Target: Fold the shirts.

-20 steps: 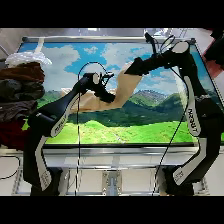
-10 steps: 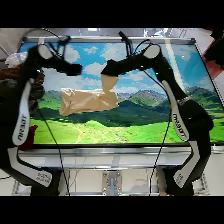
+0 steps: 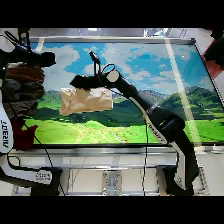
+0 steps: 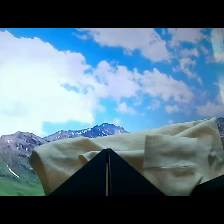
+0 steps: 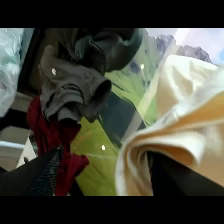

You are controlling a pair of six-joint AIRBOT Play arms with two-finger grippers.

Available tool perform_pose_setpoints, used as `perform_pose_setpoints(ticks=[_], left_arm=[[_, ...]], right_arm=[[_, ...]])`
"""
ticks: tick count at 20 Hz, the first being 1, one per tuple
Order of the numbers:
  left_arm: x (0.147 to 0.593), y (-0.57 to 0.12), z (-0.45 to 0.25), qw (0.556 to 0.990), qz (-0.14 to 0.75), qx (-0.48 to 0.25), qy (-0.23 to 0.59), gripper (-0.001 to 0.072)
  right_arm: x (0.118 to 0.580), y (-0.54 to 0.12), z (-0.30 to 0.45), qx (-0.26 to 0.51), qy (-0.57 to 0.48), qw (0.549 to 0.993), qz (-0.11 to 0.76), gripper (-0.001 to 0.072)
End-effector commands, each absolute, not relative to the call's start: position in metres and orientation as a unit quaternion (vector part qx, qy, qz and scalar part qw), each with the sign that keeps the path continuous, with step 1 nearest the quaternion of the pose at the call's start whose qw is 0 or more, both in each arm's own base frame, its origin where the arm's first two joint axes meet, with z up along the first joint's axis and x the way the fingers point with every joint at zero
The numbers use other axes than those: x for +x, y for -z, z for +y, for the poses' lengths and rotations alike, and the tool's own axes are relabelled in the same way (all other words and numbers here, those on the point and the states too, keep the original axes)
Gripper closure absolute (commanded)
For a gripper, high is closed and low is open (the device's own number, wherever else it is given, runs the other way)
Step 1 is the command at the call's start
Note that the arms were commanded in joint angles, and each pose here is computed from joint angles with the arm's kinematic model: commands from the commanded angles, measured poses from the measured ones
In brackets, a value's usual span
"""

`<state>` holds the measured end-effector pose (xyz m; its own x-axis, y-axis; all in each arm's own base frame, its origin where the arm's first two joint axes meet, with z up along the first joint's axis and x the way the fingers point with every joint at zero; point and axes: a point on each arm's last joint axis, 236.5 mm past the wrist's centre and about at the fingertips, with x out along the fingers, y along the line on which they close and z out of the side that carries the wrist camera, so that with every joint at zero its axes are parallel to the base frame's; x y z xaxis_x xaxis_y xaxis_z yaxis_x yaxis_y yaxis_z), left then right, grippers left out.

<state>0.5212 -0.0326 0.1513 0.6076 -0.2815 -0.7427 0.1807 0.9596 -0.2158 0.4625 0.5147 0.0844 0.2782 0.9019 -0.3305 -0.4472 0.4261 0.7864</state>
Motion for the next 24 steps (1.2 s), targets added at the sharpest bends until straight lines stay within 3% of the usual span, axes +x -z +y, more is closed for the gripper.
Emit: perform_pose_setpoints(ticks=[1,5,8,11,14,16,17,24], left_arm=[[0.521,-0.154,-0.028,0.896,0.421,-0.060,0.125,0.0695],[0.521,-0.154,-0.027,0.897,0.420,-0.061,0.124,0.0695],[0.521,-0.154,-0.027,0.897,0.420,-0.061,0.124,0.0694],[0.521,-0.154,-0.027,0.897,0.421,-0.061,0.124,0.0695],[0.521,-0.154,-0.027,0.897,0.420,-0.061,0.124,0.0694],[0.521,-0.154,-0.027,0.897,0.420,-0.061,0.124,0.0694],[0.521,-0.154,-0.026,0.897,0.421,-0.061,0.124,0.0695],[0.521,-0.154,-0.027,0.897,0.419,-0.051,0.129,0.0694]], right_arm=[[0.473,-0.108,0.530,0.339,-0.443,0.750,0.356,0.0092],[0.491,-0.123,0.464,0.200,-0.466,0.792,0.340,0.0094],[0.532,-0.072,0.350,0.104,-0.358,0.826,0.423,0.0106],[0.531,0.004,0.268,0.148,-0.267,0.783,0.542,0.0106],[0.501,0.061,0.264,0.223,-0.285,0.696,0.621,0.0106],[0.492,0.077,0.282,0.247,-0.319,0.664,0.630,0.0102],[0.490,0.079,0.295,0.261,-0.337,0.655,0.624,0.0074],[0.483,0.082,0.350,0.294,-0.371,0.643,0.602,0.0089]])
